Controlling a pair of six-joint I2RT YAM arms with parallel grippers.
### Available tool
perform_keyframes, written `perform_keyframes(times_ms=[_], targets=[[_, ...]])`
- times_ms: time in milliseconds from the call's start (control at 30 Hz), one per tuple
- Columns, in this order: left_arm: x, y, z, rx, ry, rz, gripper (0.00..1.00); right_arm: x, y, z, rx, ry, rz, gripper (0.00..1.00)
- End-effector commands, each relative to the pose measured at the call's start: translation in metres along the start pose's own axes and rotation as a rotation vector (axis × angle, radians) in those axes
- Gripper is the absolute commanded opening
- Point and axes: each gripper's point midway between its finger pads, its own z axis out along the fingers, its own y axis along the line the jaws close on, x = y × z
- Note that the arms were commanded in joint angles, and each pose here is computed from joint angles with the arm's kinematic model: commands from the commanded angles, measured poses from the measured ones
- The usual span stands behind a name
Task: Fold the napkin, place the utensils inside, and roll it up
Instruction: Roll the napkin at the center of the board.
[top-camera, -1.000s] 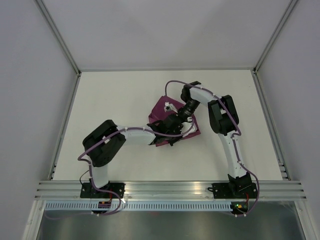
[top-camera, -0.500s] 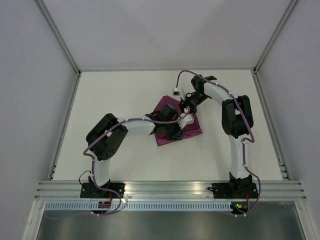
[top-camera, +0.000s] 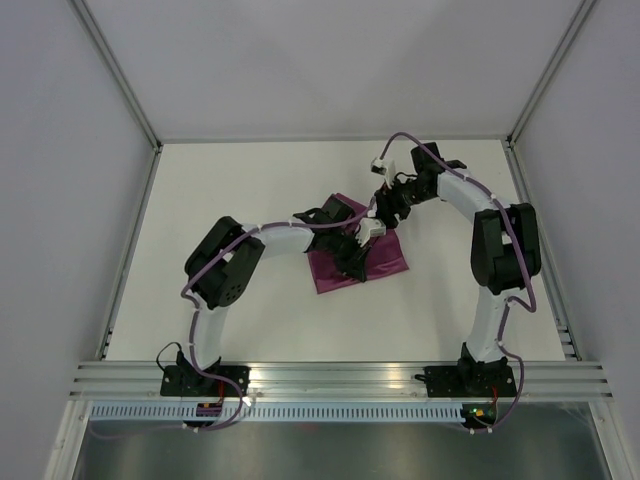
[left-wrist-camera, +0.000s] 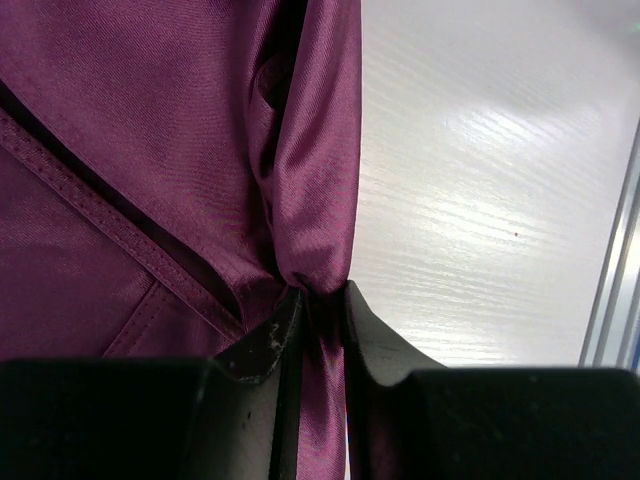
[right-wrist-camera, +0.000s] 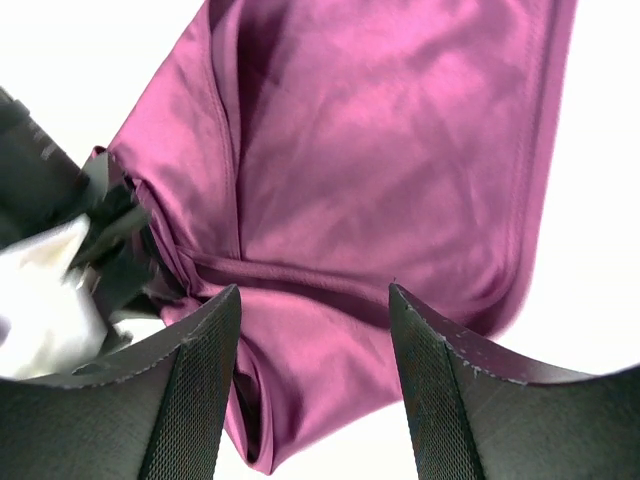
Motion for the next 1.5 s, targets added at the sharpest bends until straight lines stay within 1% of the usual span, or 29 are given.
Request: perform_keyframes(times_ms=[0, 67, 100, 167, 233, 267, 300, 333, 400, 433, 500, 567, 600, 633, 700, 733, 800, 833, 900, 933, 967, 1000, 1133, 1267, 1400, 1467], targets=[[0.064, -0.013, 0.006, 0.072, 0.202, -0.206, 0.02, -0.03, -0.003, -0.031, 0.066, -0.135, -0.076, 0.67], [0.065, -0.012, 0.006, 0.09, 0.215, -0.233, 0.02, -0.023, -0.002, -0.036, 0.075, -0.139, -0.087, 0.67], [0.065, -0.013, 0.006, 0.1, 0.219, -0.239, 0.02, -0.027, 0.002, -0.046, 0.093, -0.155, -0.115, 0.67], [0.066, -0.013, 0.005, 0.117, 0.228, -0.26, 0.02, -0.02, 0.003, -0.049, 0.124, -0.16, -0.145, 0.67], [0.063, -0.012, 0.005, 0.135, 0.225, -0.273, 0.02, -0.022, 0.009, -0.061, 0.162, -0.18, -0.19, 0.68], [0.066, -0.011, 0.005, 0.143, 0.233, -0.289, 0.02, -0.011, 0.012, -0.059, 0.171, -0.171, -0.176, 0.68], [0.067, -0.011, 0.005, 0.151, 0.235, -0.299, 0.02, -0.018, 0.014, -0.066, 0.2, -0.197, -0.215, 0.69], [0.064, -0.009, 0.004, 0.159, 0.229, -0.306, 0.02, -0.008, 0.019, -0.064, 0.193, -0.189, -0.209, 0.69], [0.068, -0.009, 0.005, 0.176, 0.248, -0.334, 0.02, -0.006, 0.028, -0.068, 0.194, -0.193, -0.259, 0.69], [0.064, -0.008, 0.005, 0.185, 0.241, -0.335, 0.02, 0.004, 0.033, -0.066, 0.183, -0.183, -0.262, 0.69], [0.067, -0.008, 0.005, 0.203, 0.256, -0.358, 0.02, 0.007, 0.042, -0.07, 0.187, -0.186, -0.334, 0.69], [0.063, -0.007, 0.005, 0.215, 0.255, -0.36, 0.02, 0.023, 0.051, -0.065, 0.177, -0.159, -0.359, 0.69], [0.066, -0.007, 0.006, 0.226, 0.266, -0.379, 0.02, 0.024, 0.057, -0.065, 0.184, -0.147, -0.429, 0.69], [0.061, -0.006, 0.005, 0.234, 0.256, -0.377, 0.02, 0.037, 0.063, -0.059, 0.17, -0.124, -0.438, 0.69], [0.061, -0.005, 0.005, 0.245, 0.258, -0.39, 0.02, 0.043, 0.072, -0.055, 0.182, -0.097, -0.527, 0.69], [0.059, -0.005, 0.004, 0.258, 0.25, -0.399, 0.02, 0.057, 0.077, -0.048, 0.176, -0.067, -0.536, 0.69], [0.058, -0.003, 0.003, 0.27, 0.242, -0.417, 0.02, 0.059, 0.091, -0.038, 0.167, -0.049, -0.617, 0.69], [0.057, -0.001, 0.003, 0.284, 0.235, -0.431, 0.02, 0.075, 0.092, -0.031, 0.175, -0.005, -0.624, 0.69], [0.057, 0.0, 0.004, 0.292, 0.233, -0.438, 0.02, 0.074, 0.103, -0.017, 0.18, 0.0, -0.699, 0.7], [0.055, 0.0, 0.004, 0.301, 0.227, -0.44, 0.02, 0.087, 0.106, -0.01, 0.176, 0.018, -0.702, 0.7], [0.056, 0.0, 0.005, 0.307, 0.229, -0.45, 0.02, 0.082, 0.102, -0.007, 0.217, 0.013, -0.734, 0.71], [0.058, 0.001, 0.005, 0.309, 0.231, -0.454, 0.02, 0.084, 0.11, 0.0, 0.201, 0.017, -0.761, 0.71], [0.063, 0.003, 0.008, 0.325, 0.233, -0.476, 0.02, 0.098, 0.117, 0.018, 0.194, 0.06, -0.803, 0.71], [0.066, 0.003, 0.009, 0.333, 0.239, -0.484, 0.02, 0.094, 0.12, 0.032, 0.238, 0.064, -0.867, 0.72], [0.066, 0.003, 0.009, 0.336, 0.237, -0.486, 0.02, 0.094, 0.123, 0.041, 0.228, 0.085, -0.88, 0.72], [0.066, 0.003, 0.009, 0.338, 0.233, -0.486, 0.02, 0.099, 0.124, 0.05, 0.21, 0.112, -0.882, 0.68]])
